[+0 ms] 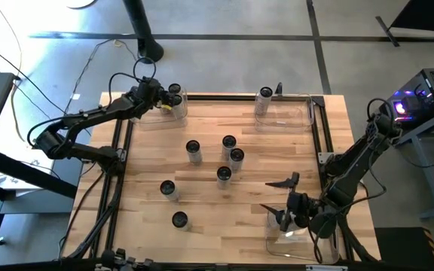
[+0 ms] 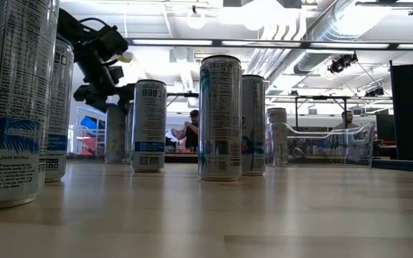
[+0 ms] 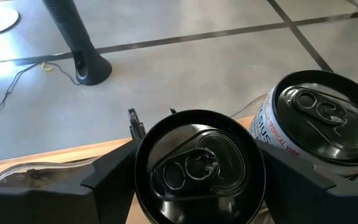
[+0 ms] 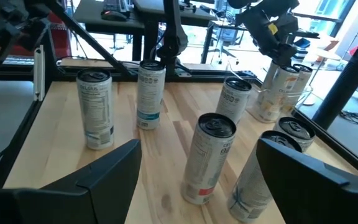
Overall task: Sort soda cans
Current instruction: Put the white-yellow soda can into the top left transparent bin
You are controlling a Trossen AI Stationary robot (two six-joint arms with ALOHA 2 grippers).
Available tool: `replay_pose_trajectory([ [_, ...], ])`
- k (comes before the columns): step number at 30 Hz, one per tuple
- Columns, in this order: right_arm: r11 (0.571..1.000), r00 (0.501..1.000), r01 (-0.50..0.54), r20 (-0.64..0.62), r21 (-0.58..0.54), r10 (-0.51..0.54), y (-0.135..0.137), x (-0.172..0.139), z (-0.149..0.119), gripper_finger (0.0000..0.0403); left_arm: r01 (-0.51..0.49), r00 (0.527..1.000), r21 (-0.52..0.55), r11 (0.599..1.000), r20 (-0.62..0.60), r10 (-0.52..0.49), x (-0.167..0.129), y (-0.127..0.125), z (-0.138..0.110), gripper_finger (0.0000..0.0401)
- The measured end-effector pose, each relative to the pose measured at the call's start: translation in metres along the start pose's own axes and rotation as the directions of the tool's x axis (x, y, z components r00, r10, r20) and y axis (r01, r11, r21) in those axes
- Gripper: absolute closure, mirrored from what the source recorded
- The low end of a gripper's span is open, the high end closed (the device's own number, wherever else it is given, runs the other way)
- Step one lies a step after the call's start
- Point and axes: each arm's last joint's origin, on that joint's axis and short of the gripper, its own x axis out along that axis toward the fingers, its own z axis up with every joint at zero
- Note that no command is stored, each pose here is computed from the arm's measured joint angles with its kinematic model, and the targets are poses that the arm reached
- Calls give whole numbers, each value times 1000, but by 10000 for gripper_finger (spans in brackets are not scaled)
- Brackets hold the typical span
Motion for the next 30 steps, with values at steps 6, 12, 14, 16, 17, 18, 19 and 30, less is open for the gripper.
replay_pose_trajectory([
  [6,1000,1000,0,0,17,0,0,0,0,89,37,999,17,999,23,-38,0,-2,3,116],
  [12,1000,1000,-1,-1,17,1,0,0,0,89,41,998,28,999,40,-42,0,-3,5,115],
  [14,1000,1000,-1,0,18,1,0,0,0,89,41,998,28,999,39,-42,0,-3,5,114],
  [16,1000,1000,-1,-1,18,1,0,0,0,89,40,998,27,999,37,-41,0,-2,4,114],
  [17,1000,1000,-1,-1,18,1,0,0,0,89,40,999,18,999,36,-41,0,-2,4,114],
  [18,1000,1000,-1,-1,18,1,0,0,0,89,41,999,13,999,36,-41,0,-2,4,114],
  [19,1000,1000,-2,-1,18,2,0,0,0,89,43,998,12,999,37,-44,0,-2,5,114],
  [30,985,987,130,79,118,-139,-11,2,14,89,77,993,71,994,82,-83,-28,0,37,114],
])
